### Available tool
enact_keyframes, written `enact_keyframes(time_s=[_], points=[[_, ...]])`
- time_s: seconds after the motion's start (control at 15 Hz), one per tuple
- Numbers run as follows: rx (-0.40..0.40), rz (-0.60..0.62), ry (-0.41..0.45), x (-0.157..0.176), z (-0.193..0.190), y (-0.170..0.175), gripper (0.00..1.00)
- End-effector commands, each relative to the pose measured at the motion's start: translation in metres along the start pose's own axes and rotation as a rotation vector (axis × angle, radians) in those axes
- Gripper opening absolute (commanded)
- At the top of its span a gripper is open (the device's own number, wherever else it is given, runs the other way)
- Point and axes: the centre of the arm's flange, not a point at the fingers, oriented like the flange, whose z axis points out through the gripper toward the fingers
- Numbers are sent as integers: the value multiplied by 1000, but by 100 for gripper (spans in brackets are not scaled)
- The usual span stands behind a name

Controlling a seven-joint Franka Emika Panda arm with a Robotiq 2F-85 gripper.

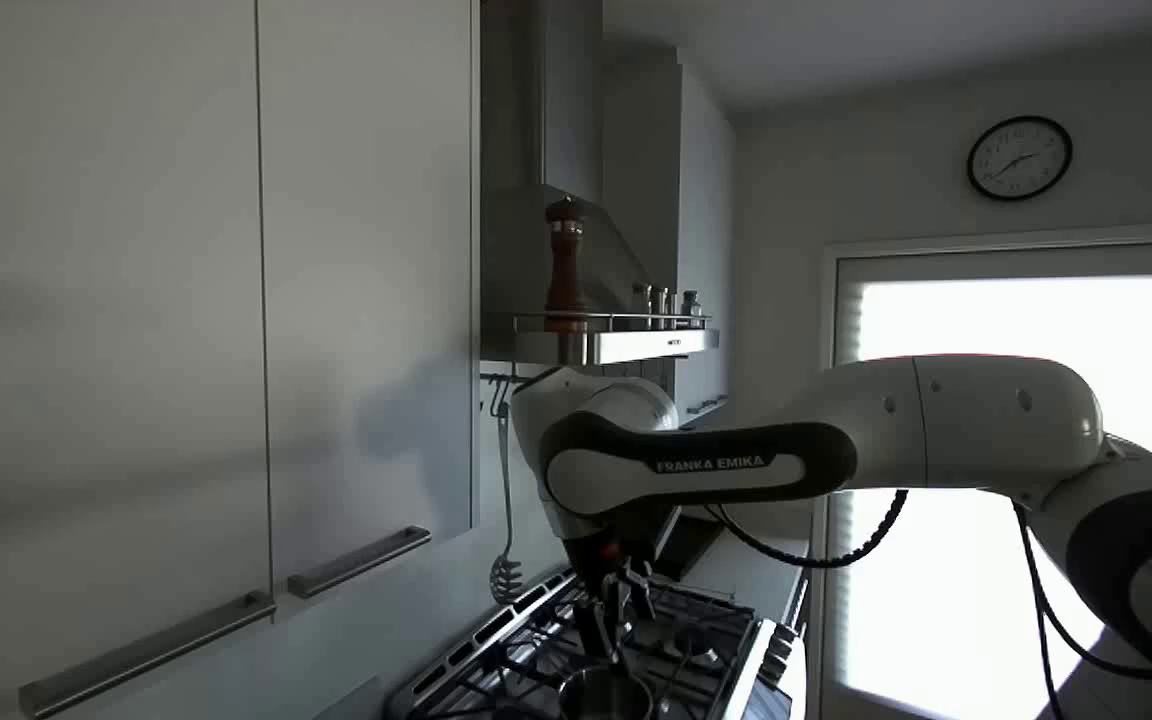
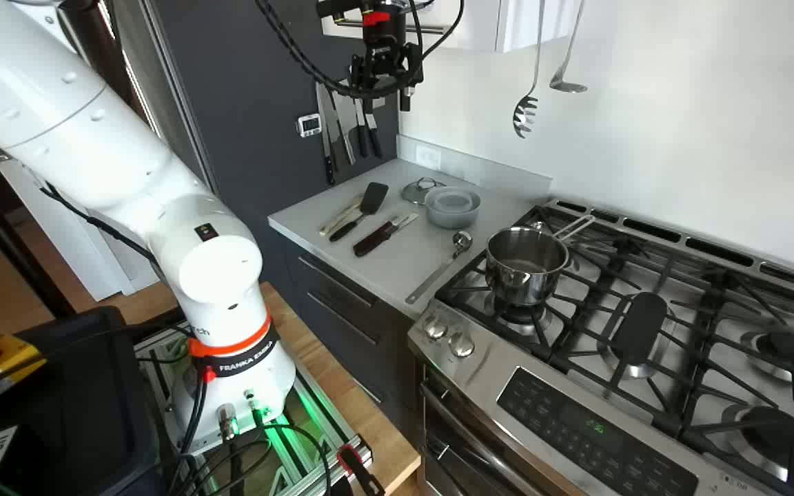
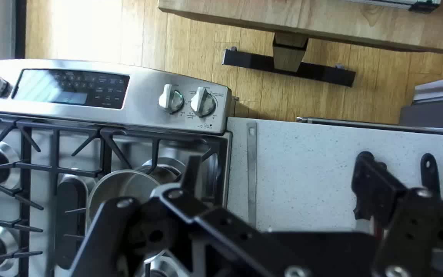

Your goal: Open the right cabinet door

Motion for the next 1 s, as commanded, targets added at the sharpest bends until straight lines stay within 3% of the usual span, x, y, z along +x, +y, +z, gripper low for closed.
enact_keyframes(time_s=[0.0,0.53,0.93], points=[[0,0,0,0,0,0,100],[0,0,0,0,0,0,100],[178,19,175,-9,-7,-8,100]])
